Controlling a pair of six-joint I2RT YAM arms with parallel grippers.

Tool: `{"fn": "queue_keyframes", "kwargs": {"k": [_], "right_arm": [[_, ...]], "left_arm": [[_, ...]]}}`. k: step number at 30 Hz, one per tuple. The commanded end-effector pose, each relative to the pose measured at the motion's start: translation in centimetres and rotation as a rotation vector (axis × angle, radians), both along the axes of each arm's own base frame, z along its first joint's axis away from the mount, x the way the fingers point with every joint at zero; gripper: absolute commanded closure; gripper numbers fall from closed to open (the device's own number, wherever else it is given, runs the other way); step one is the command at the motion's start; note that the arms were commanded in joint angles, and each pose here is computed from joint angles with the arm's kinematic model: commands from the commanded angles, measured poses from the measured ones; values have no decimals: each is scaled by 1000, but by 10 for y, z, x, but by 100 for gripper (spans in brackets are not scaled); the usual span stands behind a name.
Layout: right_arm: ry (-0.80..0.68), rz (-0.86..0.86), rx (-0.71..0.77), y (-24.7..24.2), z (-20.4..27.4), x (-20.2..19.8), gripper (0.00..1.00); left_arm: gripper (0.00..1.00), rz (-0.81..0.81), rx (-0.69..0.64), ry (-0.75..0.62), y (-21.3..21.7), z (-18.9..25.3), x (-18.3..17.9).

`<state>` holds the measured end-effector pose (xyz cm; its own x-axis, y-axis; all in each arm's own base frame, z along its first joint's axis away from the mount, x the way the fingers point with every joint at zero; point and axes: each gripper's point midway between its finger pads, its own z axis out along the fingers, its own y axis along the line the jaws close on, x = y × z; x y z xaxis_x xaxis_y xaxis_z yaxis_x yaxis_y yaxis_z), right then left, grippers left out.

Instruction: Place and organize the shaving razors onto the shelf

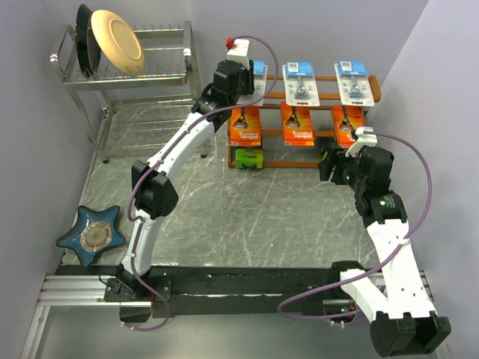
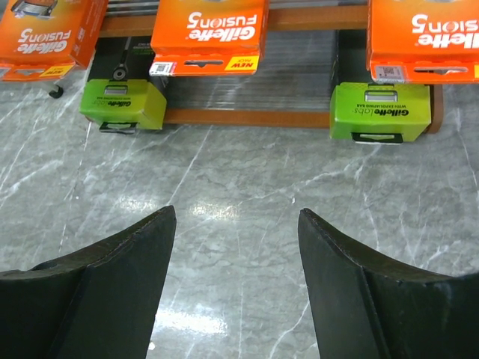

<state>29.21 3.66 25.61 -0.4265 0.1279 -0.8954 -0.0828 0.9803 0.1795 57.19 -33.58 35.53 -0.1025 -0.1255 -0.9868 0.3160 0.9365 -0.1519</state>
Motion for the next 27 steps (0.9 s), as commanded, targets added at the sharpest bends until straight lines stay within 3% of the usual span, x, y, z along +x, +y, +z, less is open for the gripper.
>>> {"fn": "queue_keyframes", "kwargs": {"k": [1,11,21,24,27], "right_arm": [[-50,-6,12,-1,11,1,26],[-48,-16,17,-3,8,-1,26],[-45,-25,24,-5,6,0,26],[-47,-25,24,-5,5,0,26],[-43,-23,28,-5,4,0,26]], "left_arm": [[60,-5,-4,-72,-2,32,-10],[69,65,39,-50,5,8,3],[57,74,23,-11,4,-5,3],[56,63,14,-32,3,3,2],[62,74,22,-37,4,3,4]]}}
